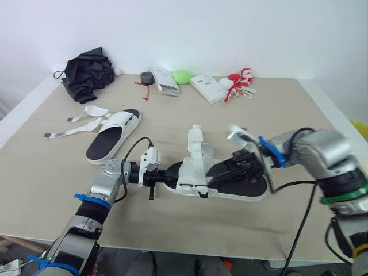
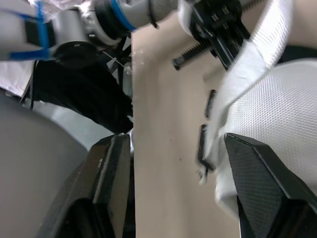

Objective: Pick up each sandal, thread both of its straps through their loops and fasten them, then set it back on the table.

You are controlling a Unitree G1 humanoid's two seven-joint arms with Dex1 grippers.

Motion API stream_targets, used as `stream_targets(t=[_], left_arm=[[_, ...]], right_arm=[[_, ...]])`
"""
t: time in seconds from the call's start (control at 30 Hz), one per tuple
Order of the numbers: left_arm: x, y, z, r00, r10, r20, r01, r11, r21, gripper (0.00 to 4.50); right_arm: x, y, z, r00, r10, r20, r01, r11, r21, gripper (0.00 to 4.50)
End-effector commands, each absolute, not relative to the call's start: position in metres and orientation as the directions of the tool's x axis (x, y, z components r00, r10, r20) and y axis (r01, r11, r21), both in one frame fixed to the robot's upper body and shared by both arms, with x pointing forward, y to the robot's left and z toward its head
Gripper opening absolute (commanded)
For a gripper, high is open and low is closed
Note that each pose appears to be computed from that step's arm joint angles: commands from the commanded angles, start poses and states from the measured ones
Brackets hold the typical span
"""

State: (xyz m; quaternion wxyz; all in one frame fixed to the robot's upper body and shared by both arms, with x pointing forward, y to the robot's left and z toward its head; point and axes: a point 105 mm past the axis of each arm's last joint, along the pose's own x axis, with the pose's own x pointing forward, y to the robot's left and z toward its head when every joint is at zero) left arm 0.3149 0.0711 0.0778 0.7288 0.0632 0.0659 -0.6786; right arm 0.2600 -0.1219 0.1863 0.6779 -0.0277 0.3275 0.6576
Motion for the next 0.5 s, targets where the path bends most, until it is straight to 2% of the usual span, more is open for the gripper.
stream_targets(t=[0.03,0.13,0.2,0.33,0.5], left_arm=[[0.295,0.088,0.014,0.055,-0.932,-0.357,0.971,0.133,-0.199,0.0],[0.295,0.089,0.013,0.057,-0.932,-0.357,0.97,0.136,-0.2,0.0],[0.295,0.089,0.013,0.057,-0.932,-0.358,0.97,0.136,-0.2,0.0],[0.297,0.087,0.014,0.051,-0.932,-0.359,0.971,0.13,-0.199,0.0],[0.298,0.085,0.016,0.026,-0.928,-0.373,0.979,0.099,-0.179,0.0]], right_arm=[[0.243,-0.122,0.197,-0.082,0.88,-0.467,-0.942,0.085,0.326,3.37],[0.224,-0.125,0.181,-0.041,0.859,-0.51,-0.942,0.138,0.307,3.37],[0.221,-0.122,0.168,0.003,0.851,-0.526,-0.933,0.191,0.305,3.37],[0.227,-0.115,0.142,0.111,0.824,-0.556,-0.897,0.324,0.301,3.37],[0.24,-0.108,0.15,0.194,0.849,-0.492,-0.866,0.383,0.32,3.37]])
